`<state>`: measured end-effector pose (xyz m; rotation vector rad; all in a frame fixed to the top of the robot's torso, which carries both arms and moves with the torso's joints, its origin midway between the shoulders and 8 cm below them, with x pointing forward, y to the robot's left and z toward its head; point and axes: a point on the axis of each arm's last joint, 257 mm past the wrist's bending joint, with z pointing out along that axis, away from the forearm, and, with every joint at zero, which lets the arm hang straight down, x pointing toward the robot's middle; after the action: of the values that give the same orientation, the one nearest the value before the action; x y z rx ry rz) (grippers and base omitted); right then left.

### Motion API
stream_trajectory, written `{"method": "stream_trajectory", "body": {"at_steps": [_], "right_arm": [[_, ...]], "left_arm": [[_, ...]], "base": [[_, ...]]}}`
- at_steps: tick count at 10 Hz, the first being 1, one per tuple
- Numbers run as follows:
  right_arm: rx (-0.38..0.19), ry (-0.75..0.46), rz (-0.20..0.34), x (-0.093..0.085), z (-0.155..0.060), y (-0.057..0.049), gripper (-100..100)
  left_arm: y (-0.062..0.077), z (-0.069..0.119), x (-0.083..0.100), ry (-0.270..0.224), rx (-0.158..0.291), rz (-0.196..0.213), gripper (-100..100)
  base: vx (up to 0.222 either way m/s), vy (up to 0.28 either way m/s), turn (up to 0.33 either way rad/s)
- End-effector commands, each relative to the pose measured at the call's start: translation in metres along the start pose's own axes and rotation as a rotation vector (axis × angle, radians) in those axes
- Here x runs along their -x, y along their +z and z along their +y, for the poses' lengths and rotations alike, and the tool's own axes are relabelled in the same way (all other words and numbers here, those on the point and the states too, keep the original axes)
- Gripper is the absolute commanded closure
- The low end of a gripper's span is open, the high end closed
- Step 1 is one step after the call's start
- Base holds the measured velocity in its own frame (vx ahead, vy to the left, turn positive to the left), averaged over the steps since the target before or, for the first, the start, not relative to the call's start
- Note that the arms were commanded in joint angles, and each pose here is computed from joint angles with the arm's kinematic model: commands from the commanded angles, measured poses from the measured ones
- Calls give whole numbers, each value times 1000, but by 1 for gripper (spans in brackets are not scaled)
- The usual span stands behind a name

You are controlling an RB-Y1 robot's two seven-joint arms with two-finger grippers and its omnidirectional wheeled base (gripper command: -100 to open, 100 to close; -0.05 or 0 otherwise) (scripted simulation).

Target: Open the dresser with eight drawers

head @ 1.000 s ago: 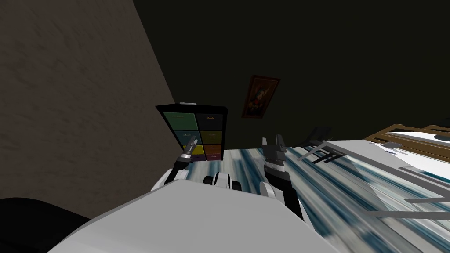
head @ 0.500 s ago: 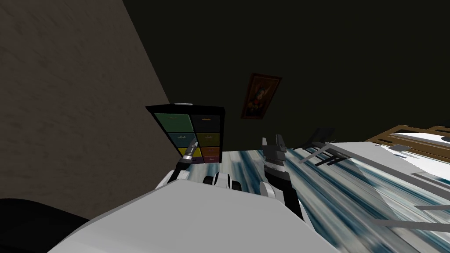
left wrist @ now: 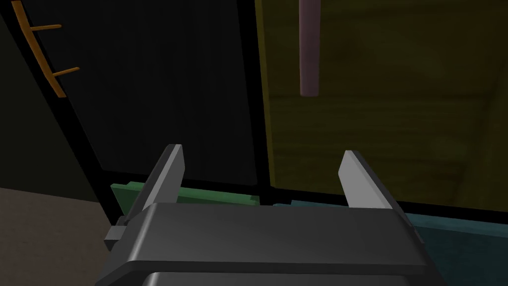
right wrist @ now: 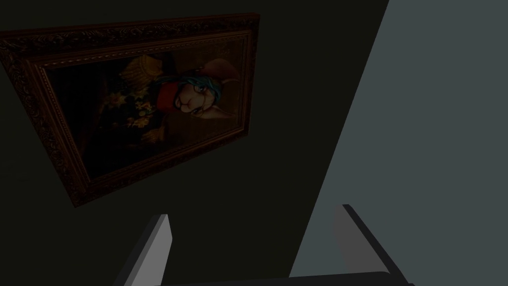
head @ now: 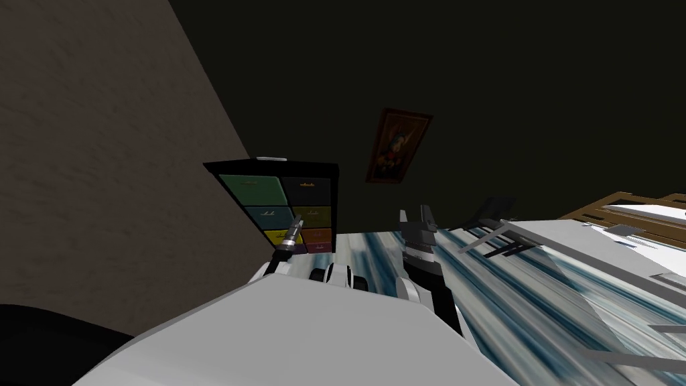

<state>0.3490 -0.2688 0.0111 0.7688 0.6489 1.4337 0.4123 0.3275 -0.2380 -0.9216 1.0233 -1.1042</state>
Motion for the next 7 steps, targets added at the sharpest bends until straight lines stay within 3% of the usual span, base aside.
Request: {"method": "stream_trajectory", "body": {"at_steps": [1, 5, 7], "right_arm": [[0, 0, 0, 0, 0, 0, 0], [0, 0, 0, 0, 0, 0, 0], [0, 0, 0, 0, 0, 0, 0]], "left_arm": [[-4, 17, -7, -39, 35, -23, -100], [-10, 34, -31, -130, 73, -73, -100], [-10, 34, -32, -134, 74, -75, -100]], "base": [[103, -40, 2], [64, -28, 1], [16, -10, 1]]}}
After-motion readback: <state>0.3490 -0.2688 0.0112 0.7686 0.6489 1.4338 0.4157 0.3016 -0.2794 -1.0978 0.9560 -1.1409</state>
